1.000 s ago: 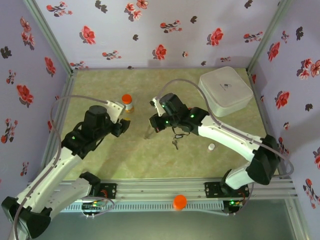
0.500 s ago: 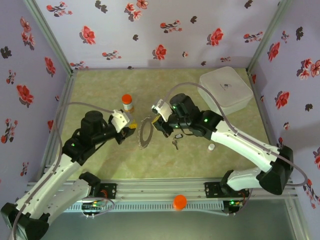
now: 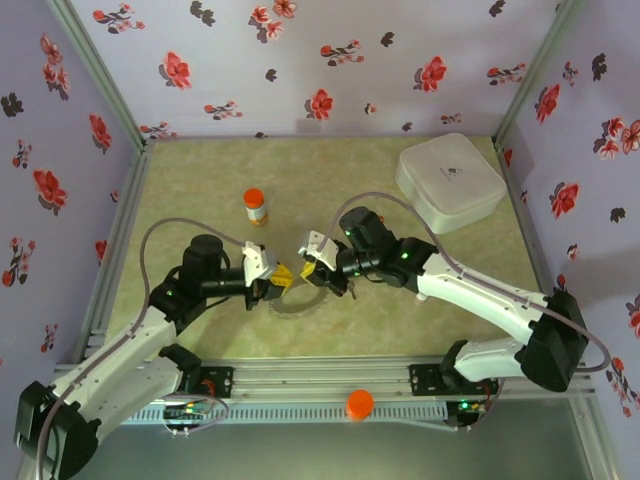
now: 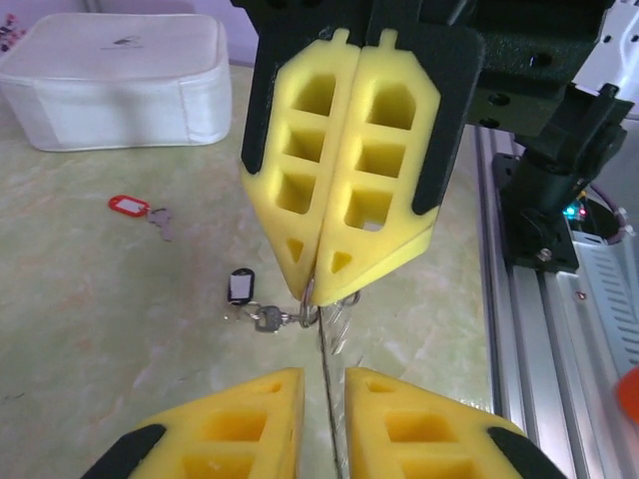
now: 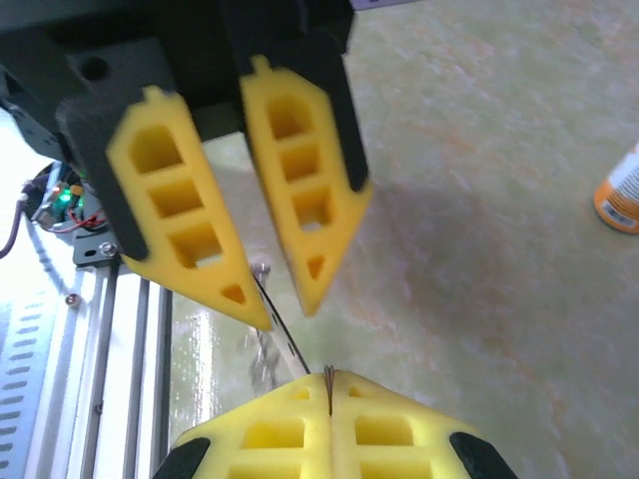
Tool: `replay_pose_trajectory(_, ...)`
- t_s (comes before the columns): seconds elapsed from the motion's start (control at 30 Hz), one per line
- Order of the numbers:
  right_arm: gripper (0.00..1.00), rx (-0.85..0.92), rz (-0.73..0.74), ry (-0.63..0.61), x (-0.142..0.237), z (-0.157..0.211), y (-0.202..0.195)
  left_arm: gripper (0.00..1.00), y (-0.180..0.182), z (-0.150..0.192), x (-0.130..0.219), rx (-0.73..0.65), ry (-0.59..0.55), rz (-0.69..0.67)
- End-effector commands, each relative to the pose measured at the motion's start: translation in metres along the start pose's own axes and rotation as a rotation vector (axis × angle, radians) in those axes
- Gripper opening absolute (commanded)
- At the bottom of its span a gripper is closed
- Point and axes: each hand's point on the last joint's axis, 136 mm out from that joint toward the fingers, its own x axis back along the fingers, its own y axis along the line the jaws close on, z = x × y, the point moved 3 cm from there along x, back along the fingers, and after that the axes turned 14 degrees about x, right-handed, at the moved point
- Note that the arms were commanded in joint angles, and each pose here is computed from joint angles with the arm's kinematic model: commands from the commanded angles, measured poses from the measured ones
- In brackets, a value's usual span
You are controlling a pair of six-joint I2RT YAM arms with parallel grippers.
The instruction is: Put the keys on the keyring
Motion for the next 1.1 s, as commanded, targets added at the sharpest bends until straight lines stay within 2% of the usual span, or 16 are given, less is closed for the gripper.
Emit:
replay_pose_trajectory(0.0,0.0,0.094,-0.035,-0.101,0.001,-0.019,0.003,0.2,-0.007,-0.003,-0.002,-0.07,0.01,0.056)
replay_pose_trajectory(0.17,0.0,0.128,-0.068,-0.077,-0.001,-0.017,0.008,0.19,-0.003,0.001,-0.006,-0.084,0.009,0.056)
replay_pose_trajectory(0.33,0.0,0.176,-0.067,0.002,-0.003,-0.01,0.006,0.2,-0.008,-0.001,-0.005,-0.079,-0.014,0.085)
replay_pose_trajectory(0.5,0.0,0.19,-0.023,0.087,-0.004,-0.001,-0.003,0.2,-0.02,-0.019,-0.001,-0.046,-0.11,0.158)
replay_pose_trajectory(0.6,0.0,0.192,-0.044,0.062,-0.002,-0.006,0.0,0.18,-0.02,-0.019,-0.002,-0.051,-0.107,0.162)
replay_pose_trajectory(0.7,0.0,0.192,-0.059,0.031,-0.001,-0.01,0.004,0.14,-0.012,-0.006,-0.005,-0.076,-0.044,0.117)
replay_pose_trajectory(0.8,0.0,0.194,-0.059,0.012,0.0,-0.011,0.006,0.16,-0.005,0.004,-0.006,-0.102,-0.013,0.073)
replay_pose_trajectory(1.07,0.0,0.179,-0.063,-0.045,-0.005,-0.017,0.008,0.17,-0.003,0.009,-0.009,-0.093,-0.011,0.075)
